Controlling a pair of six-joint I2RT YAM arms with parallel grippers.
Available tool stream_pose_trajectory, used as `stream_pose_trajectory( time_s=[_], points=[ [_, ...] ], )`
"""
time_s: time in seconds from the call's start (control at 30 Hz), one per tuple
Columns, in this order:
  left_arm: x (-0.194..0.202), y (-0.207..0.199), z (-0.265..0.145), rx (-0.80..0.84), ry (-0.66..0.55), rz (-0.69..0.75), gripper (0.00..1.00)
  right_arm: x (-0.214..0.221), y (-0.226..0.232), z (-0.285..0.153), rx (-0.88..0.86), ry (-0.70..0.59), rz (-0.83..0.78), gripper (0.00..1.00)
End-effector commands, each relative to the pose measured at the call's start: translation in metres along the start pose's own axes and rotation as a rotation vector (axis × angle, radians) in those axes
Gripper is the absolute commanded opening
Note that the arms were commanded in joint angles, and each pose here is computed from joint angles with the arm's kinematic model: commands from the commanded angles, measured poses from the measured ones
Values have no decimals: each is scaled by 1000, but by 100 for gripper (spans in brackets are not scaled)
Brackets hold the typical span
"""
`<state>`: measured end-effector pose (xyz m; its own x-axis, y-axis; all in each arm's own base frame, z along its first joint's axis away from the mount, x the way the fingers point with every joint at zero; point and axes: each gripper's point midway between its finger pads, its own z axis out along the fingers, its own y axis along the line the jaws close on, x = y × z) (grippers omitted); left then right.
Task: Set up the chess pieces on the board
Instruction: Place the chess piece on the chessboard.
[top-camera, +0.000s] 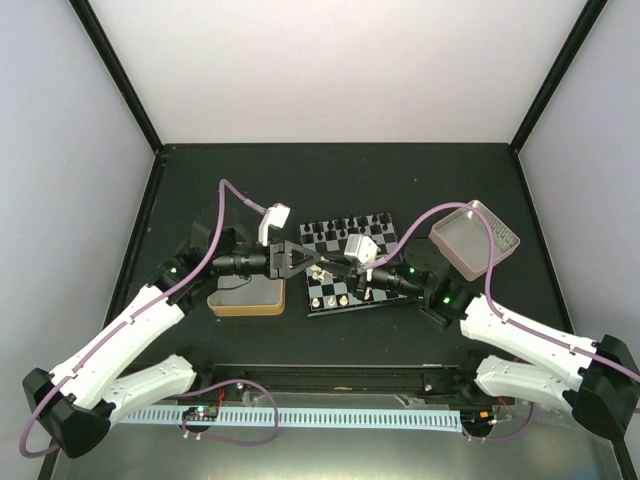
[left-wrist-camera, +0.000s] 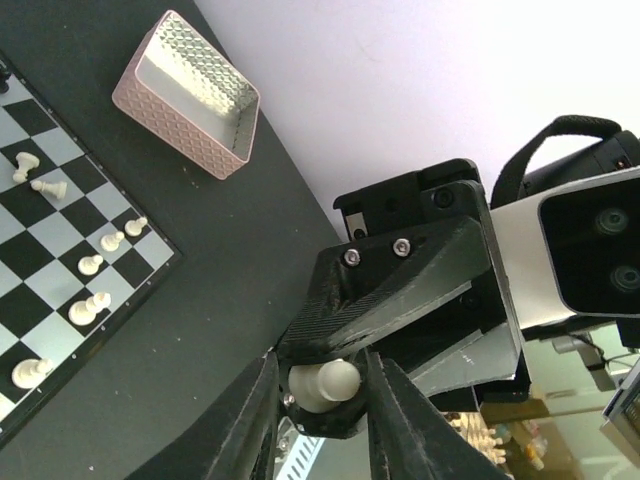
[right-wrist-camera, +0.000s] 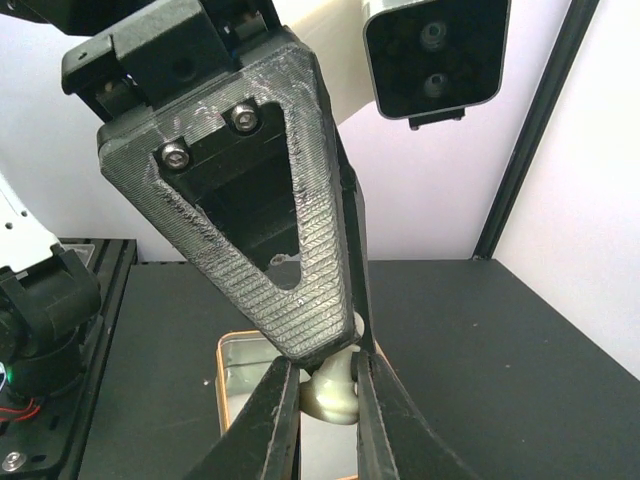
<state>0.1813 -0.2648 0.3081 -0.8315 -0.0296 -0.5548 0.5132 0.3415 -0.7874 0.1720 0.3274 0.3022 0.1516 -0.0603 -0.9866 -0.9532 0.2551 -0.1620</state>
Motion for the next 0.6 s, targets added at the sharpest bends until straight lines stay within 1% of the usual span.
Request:
stream_pose_trajectory(
  time_s=[0.0,0.2,0.27,0.3,0.33,0.4,0.43,0.47,0.5,0.53,0.57],
  points=[
    [-2,-8,0,45,8,18,23,-6,2,2,-11,-27,-36,8],
    [0,-4,2,38,17,30,11,0,5,5,-33,-2,-35,8],
    [0,-4,2,37,22,42,5,1,5,5,-34,3,-33,8],
    [0,-3,2,31,25,54,2,1,5,5,-36,6,-27,8],
    [0,-3,2,22,25,68,2,2,5,6,-33,13,-14,10],
    [-2,-1,0,3,17,96,2,5,1,6,-14,33,29,19],
    [-3,2,0,-16,8,107,1,7,-1,6,-2,47,54,28],
    [-4,7,-1,-44,-4,112,2,10,-3,5,16,61,88,41],
    [-5,11,-2,-69,-13,121,2,13,-5,3,33,71,119,51],
    [-6,16,-3,-99,-25,131,2,16,-6,1,48,76,147,59],
    [-8,23,-4,-134,-39,141,1,20,-8,-1,67,81,179,64]
  ],
)
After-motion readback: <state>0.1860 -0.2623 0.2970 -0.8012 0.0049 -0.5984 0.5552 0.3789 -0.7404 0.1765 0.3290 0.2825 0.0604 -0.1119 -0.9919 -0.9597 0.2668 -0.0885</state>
